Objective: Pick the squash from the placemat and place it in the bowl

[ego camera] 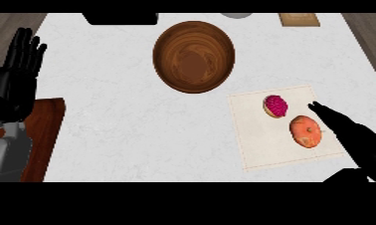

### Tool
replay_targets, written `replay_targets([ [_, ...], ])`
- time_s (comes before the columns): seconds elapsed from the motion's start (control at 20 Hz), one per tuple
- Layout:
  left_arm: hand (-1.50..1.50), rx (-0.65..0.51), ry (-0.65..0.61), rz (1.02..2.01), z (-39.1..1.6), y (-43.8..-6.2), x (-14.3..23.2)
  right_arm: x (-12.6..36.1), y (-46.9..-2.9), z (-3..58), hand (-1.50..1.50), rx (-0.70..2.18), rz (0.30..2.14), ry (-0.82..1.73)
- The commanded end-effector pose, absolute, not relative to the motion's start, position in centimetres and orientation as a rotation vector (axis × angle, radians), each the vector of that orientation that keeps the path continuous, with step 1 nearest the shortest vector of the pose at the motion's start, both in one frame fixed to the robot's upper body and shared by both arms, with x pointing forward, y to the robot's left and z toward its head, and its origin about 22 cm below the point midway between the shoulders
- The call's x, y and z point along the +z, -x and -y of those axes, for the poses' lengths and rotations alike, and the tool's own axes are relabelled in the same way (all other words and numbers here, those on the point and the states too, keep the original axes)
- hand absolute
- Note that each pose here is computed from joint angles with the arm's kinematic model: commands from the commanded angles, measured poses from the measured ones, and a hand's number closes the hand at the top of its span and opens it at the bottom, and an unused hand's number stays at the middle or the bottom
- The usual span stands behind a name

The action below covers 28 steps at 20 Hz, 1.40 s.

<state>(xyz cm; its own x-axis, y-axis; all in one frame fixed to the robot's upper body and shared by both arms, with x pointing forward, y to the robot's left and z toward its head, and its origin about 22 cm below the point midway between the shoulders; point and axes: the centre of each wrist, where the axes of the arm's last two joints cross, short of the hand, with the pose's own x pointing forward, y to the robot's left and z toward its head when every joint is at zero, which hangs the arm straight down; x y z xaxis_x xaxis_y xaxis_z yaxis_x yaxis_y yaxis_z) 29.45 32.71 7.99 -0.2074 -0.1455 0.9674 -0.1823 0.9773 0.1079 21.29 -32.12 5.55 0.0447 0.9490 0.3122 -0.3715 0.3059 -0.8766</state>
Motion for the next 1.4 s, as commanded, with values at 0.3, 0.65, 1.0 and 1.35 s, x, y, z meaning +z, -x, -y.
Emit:
replay_targets([
  [0.3,0.0,0.045,-0.234,1.796,-31.6,-28.7,7.6,1.5,-21.7,33.0,-1.5,1.166,1.049,0.678],
  [0.65,0.0,0.019,-0.247,1.791,-33.5,-28.3,9.3,1.5,-23.0,33.9,-1.5,1.156,1.054,0.67],
  [1.0,0.0,0.036,-0.245,1.797,-33.6,-29.7,8.4,-0.9,-23.9,33.2,-1.5,1.171,0.972,0.687],
  [1.35,0.0,0.028,-0.225,1.782,-32.2,-30.8,8.7,-2.5,-23.7,32.9,-1.5,1.17,0.955,0.719],
])
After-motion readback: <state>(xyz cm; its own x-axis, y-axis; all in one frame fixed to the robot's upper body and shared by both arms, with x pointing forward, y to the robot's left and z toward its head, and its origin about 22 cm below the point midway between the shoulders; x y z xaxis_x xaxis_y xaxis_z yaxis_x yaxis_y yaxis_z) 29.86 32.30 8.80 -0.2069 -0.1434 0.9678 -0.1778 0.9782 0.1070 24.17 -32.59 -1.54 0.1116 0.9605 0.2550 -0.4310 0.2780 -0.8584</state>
